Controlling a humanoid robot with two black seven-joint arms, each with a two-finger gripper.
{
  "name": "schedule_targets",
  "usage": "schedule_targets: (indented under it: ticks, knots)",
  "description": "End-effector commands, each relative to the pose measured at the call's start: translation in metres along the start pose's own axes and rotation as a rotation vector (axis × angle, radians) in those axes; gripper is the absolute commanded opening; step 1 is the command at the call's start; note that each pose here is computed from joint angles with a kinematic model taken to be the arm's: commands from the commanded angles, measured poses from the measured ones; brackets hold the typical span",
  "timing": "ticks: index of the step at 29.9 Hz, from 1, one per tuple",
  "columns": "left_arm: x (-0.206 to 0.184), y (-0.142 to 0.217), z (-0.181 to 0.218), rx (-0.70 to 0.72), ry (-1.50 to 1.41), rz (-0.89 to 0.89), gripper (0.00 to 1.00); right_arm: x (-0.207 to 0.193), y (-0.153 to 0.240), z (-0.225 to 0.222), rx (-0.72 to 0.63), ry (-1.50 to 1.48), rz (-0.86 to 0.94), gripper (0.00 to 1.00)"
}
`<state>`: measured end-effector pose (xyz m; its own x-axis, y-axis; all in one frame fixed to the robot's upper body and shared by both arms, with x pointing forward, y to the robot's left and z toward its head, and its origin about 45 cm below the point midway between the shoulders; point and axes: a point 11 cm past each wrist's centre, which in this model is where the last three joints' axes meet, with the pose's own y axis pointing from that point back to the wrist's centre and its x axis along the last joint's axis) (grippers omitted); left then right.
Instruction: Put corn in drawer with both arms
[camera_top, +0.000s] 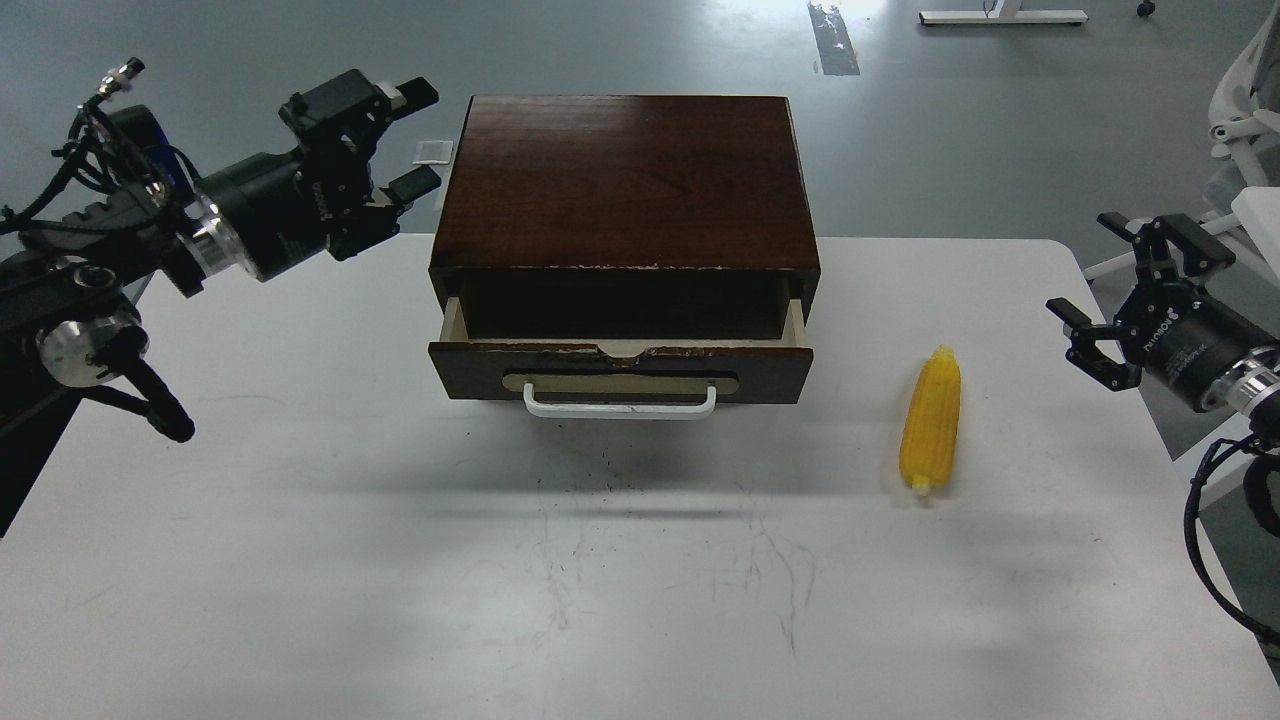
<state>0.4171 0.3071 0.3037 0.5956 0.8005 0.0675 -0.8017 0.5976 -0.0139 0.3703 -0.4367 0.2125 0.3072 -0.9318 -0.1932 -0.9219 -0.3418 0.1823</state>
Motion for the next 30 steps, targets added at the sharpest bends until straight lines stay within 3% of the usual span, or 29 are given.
schedule_targets:
  ticks: [1,16,27,30]
  knots:
    - [0.018,0.013,-0.015,-0.008,0.097,0.091,0.99,-0.004,0.005,-0.010,-0.004,0.030,-0.028,1.00]
    - [0.023,0.024,-0.036,-0.016,0.201,0.084,0.99,-0.012,0.019,-0.020,-0.332,0.853,-0.253,1.00]
    - [0.016,0.018,-0.038,-0.019,0.209,0.067,0.99,-0.025,0.000,0.024,-0.560,1.064,-0.430,1.00]
    - [0.015,0.017,-0.038,-0.020,0.211,0.063,0.99,-0.039,-0.015,0.035,-0.565,1.072,-0.474,1.00]
